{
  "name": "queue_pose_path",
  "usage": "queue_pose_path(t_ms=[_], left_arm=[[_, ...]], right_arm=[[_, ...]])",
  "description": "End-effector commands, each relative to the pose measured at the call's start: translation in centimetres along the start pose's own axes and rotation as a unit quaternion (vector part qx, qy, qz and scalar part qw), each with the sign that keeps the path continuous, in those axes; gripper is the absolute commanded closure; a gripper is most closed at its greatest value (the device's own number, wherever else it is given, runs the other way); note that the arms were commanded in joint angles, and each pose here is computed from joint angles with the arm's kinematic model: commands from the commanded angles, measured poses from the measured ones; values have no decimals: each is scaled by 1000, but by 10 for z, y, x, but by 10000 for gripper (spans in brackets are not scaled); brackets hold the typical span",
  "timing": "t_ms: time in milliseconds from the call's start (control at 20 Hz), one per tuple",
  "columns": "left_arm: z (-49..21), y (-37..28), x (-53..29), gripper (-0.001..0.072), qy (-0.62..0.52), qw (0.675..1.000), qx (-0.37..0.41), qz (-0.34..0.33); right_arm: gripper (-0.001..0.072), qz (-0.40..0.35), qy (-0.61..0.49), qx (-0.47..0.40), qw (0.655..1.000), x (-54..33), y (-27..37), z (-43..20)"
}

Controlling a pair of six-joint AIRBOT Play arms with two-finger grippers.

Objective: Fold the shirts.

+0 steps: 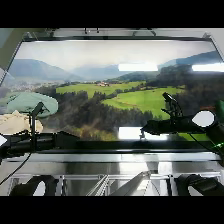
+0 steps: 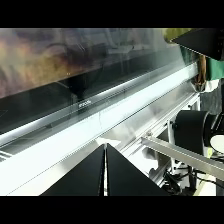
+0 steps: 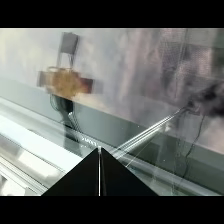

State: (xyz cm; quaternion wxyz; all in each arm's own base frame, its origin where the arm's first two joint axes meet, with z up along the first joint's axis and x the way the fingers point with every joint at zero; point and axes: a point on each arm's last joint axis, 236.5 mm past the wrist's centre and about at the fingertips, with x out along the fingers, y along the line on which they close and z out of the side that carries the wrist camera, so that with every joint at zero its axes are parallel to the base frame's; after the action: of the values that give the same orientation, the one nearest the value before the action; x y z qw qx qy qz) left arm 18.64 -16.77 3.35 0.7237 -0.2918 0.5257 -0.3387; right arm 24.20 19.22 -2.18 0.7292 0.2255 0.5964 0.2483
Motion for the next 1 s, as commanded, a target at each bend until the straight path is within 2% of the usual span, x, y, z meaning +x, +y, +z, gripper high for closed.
queue_pose_path(t_ms=[0, 650, 950], left_arm=[[0, 0, 0, 687, 0, 1000, 0, 0], [0, 0, 0, 687, 0, 1000, 0, 0], [41, 14, -5, 689, -85, 996, 1, 33]], right_arm=[[687, 0, 0, 0, 1000, 0, 0, 0], [687, 0, 0, 0, 1000, 0, 0, 0], [687, -1, -6, 0, 1000, 0, 0, 3]])
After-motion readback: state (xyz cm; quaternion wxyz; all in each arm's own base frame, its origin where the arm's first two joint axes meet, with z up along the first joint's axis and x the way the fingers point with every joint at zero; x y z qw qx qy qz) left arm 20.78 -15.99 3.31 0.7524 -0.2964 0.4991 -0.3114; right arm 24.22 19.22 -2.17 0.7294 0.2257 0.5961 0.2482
